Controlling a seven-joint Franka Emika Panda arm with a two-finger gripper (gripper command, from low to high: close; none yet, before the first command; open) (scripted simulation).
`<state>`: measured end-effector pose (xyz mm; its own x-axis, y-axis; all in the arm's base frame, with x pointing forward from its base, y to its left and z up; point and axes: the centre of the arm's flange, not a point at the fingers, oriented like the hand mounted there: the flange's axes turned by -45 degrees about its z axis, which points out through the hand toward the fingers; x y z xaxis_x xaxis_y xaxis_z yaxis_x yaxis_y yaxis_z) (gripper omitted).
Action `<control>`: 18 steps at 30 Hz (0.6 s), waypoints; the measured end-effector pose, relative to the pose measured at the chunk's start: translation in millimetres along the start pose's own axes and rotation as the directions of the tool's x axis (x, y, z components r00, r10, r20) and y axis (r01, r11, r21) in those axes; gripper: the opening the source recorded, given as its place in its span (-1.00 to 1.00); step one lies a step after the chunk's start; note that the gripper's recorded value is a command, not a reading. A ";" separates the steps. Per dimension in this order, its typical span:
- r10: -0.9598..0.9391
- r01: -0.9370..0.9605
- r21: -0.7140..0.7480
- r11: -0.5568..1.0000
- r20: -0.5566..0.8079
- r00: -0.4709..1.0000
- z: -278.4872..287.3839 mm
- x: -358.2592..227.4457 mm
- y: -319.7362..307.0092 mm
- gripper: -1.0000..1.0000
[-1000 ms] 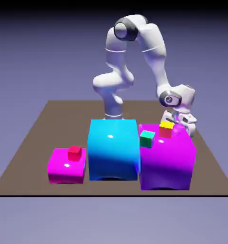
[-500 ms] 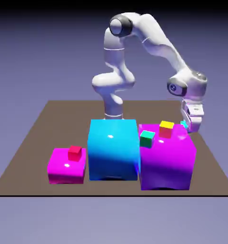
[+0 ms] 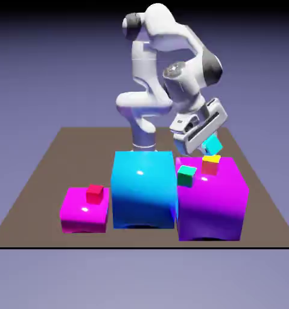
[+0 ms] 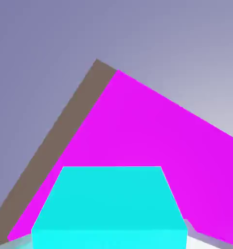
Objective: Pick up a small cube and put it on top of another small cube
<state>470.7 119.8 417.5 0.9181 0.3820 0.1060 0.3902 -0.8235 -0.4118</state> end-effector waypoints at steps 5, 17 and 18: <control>0.321 -0.321 -0.062 0.945 0.003 0.947 -17.7 -19.8 81.5 -1.00; 0.898 -0.890 -0.194 0.413 -0.075 0.433 -54.4 -124.4 256.7 -1.00; 0.920 -0.909 -0.218 0.355 -0.090 0.380 -56.2 -138.9 270.0 -1.00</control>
<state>452.4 -179.2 342.5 0.7147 -0.6503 -0.2573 -0.6812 -0.7307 -0.0452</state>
